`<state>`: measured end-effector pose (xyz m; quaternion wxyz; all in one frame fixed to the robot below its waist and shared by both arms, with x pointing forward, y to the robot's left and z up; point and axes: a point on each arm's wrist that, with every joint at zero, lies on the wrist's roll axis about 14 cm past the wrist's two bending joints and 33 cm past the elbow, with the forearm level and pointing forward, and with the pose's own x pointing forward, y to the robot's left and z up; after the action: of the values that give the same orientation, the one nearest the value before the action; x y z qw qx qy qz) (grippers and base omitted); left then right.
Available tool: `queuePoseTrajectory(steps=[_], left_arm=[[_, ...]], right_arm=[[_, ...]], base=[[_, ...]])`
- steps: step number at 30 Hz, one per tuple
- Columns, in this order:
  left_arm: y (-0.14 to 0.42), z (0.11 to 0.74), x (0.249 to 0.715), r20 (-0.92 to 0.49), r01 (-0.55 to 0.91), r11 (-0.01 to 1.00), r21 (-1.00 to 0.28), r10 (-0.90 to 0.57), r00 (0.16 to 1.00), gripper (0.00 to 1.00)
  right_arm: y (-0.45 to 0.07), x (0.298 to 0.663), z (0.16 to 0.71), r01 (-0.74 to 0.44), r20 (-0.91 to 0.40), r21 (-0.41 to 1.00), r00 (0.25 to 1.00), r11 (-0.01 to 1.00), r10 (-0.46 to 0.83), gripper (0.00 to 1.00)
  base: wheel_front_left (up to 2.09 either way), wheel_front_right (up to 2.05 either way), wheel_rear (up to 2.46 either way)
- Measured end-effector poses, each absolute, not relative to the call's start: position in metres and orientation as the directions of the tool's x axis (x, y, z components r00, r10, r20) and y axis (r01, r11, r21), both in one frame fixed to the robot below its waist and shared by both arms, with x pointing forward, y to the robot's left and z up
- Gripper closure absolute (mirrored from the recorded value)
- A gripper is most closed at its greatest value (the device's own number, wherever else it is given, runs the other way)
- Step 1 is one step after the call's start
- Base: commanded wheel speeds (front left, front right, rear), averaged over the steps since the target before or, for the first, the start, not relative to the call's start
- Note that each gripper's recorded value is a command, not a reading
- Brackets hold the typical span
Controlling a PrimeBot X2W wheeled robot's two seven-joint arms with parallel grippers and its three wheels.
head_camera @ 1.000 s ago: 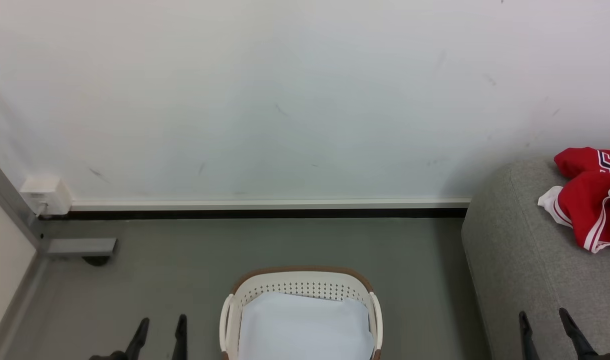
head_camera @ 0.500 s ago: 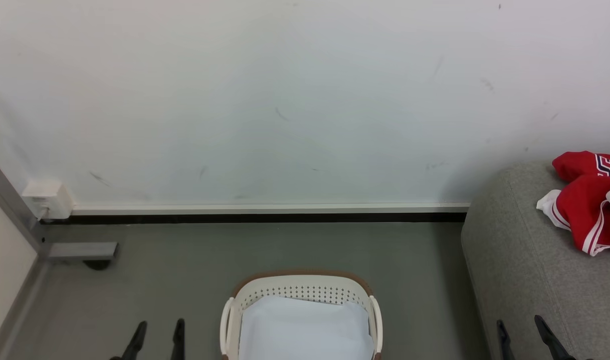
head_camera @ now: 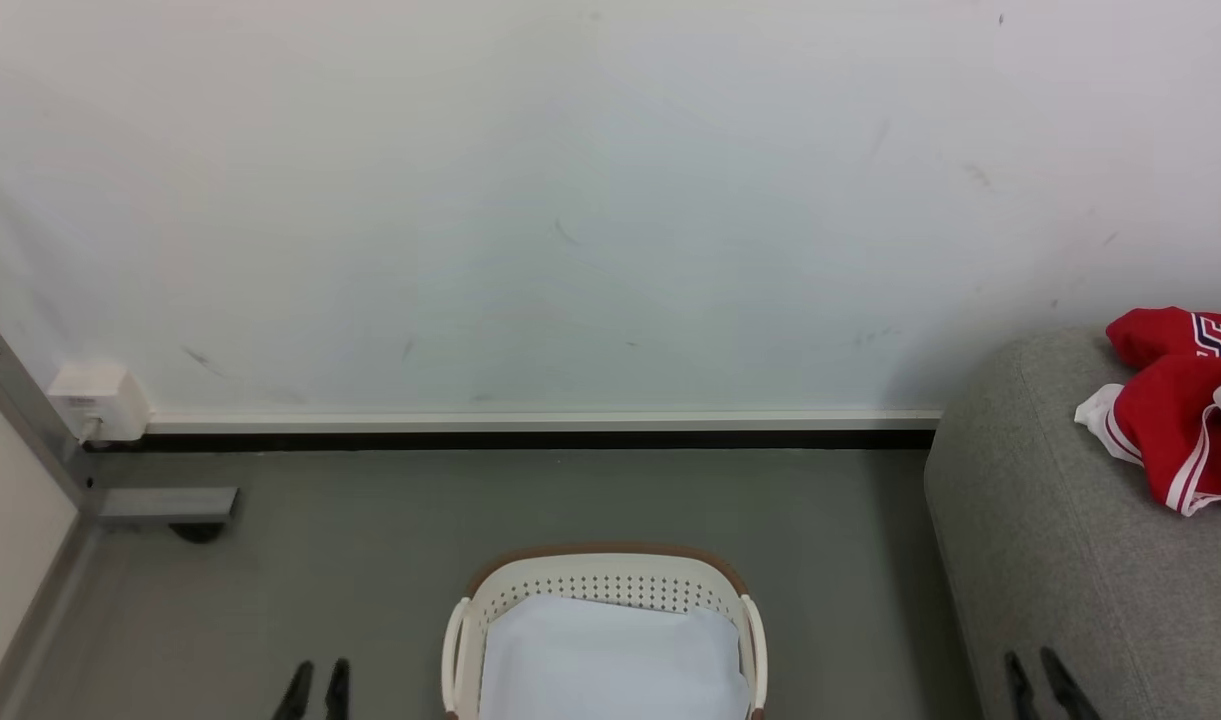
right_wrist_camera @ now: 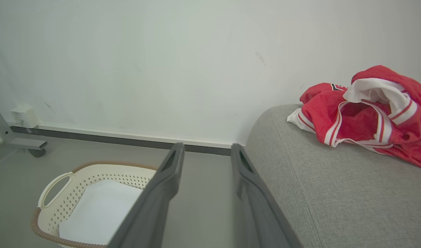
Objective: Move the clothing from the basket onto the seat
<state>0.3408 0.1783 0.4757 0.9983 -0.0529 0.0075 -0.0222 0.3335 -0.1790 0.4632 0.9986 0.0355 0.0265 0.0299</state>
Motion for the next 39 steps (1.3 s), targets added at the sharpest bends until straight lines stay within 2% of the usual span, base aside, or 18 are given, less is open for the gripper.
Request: queuePoseTrajectory(steps=[5, 15, 39], left_arm=[[0.179, 0.462, 0.337, -0.069, 0.021, 0.988, -0.153, -0.032, 0.997, 1.0], [0.186, 0.461, 0.341, -0.095, -0.038, 0.942, -0.333, 0.006, 0.995, 1.0], [0.194, 0.467, 0.355, -0.117, -0.104, 0.751, -0.652, 0.036, 0.992, 1.0]], right_arm=[[-0.181, 0.33, 0.451, -0.034, -0.102, 0.125, 0.994, 0.992, 0.047, 1.0], [-0.189, 0.334, 0.452, 0.034, -0.111, 0.308, 0.994, 0.951, 0.0, 1.0], [-0.197, 0.349, 0.464, 0.104, -0.111, 0.643, 0.993, 0.759, -0.042, 1.0]], base=[[0.0, 0.0, 0.0], [0.0, 0.0, 0.0], [0.0, 0.0, 0.0]])
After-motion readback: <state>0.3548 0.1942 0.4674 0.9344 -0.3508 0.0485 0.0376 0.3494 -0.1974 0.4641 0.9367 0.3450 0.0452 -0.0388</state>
